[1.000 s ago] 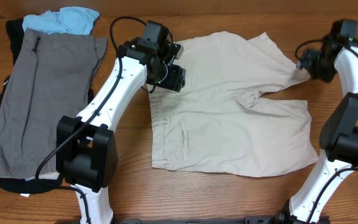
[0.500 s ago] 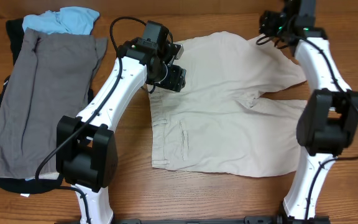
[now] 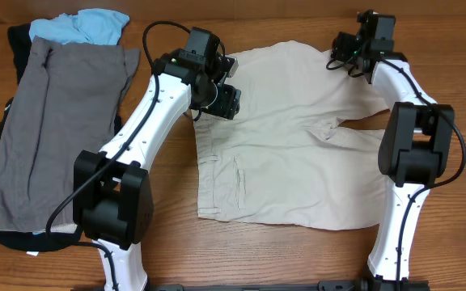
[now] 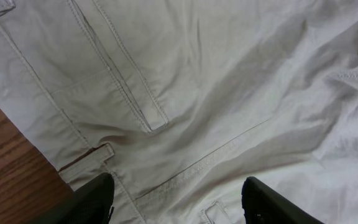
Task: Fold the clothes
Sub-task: 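Smooth the shorts flat, pulling the waistband up with the left gripper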
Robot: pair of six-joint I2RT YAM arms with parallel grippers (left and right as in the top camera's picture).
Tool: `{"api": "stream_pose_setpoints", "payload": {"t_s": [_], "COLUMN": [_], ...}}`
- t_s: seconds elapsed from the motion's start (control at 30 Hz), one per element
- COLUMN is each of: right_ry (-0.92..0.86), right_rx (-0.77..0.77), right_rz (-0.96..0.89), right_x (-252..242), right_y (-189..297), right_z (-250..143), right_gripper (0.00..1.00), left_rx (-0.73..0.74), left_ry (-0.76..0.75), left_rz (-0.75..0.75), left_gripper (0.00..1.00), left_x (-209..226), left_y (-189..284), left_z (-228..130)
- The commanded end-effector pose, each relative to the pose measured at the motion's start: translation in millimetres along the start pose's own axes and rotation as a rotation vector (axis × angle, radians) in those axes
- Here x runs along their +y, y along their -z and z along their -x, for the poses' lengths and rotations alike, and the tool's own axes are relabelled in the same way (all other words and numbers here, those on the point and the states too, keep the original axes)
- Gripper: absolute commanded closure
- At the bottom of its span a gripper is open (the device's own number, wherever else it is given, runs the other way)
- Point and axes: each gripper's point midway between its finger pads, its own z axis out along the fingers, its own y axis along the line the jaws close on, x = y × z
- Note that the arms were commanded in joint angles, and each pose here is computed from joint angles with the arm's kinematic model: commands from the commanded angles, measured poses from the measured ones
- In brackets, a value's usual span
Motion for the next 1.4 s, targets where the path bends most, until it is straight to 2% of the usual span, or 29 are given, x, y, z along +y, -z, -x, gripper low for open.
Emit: {"api": "stream_pose_setpoints", "payload": {"t_s": [0.0,0.17,0.2,0.23,0.27,0.3,0.33,0.6,0.9,1.07,1.1,1.13,1.17,1.2,1.37], "right_ry": [-0.01,-0.035,-0.04,-0.05,-0.054,-0.054,-0.058,-0.072,-0.167,-0.235,-0.244,-0.247,-0.251,-0.257,-0.281], "right_rx": [-0.002,-0.002,-0.005,-0.01,-0.017,-0.023,-0.03,-0.038,-0.076,-0.069,-0.057,-0.048,-0.036,-0.024,0.042], "right_rz": [-0.009,-0.01,-0.009,-0.008,-0.007,-0.007,-0.013,-0.054,-0.115,-0.154,-0.159,-0.161,-0.166,-0.172,-0.175], "right_x": [-5.6,-8.6,-8.5,-8.4,-8.5,-8.4,-9.7,-19.5,-61.2,-94.3,-98.8,-100.9,-102.9,-105.2,-101.5], "right_y": [-11.3,-20.9,-21.3,-21.3,-21.2,-20.9,-20.7,-18.0,18.1,29.2,30.1,30.6,31.0,33.9,73.5], "right_z": [-5.5,-12.5,-12.0,-10.8,-8.9,-6.9,-4.9,-0.5,58.0,62.4,59.6,57.4,54.6,52.8,55.1], "right_gripper": [0.33,0.34,0.38,0.45,0.75,0.93,0.96,0.96,0.96,0.96,0.69,0.36,0.13,0.0,0.0], "left_rx": [0.024,0.024,0.024,0.023,0.02,0.017,0.014,0.003,-0.005,-0.007,-0.007,-0.008,-0.008,-0.009,-0.053], "left_ry": [-0.019,-0.02,-0.02,-0.02,-0.021,-0.021,-0.022,-0.025,-0.027,-0.028,-0.028,-0.028,-0.028,-0.028,-0.031], "left_rz": [0.007,0.007,0.007,0.007,0.007,0.007,0.006,0.006,0.006,0.006,0.006,0.006,0.01,0.024,0.159], "left_gripper": [0.31,0.31,0.31,0.31,0.31,0.31,0.31,0.31,0.32,0.32,0.32,0.32,0.32,0.32,0.32], "left_x": [2.6,2.6,2.6,2.6,2.6,2.5,2.5,2.5,2.3,2.3,2.3,2.4,3.0,5.4,29.6], "left_y": [-9.4,-9.4,-9.4,-9.4,-9.4,-9.5,-9.5,-9.6,-9.6,-9.6,-9.6,-9.6,-9.6,-9.6,-7.5], "left_z": [-5.1,-5.1,-5.0,-4.8,-4.1,-3.2,-2.6,0.2,2.2,2.6,2.8,3.0,3.0,3.1,14.2]}}
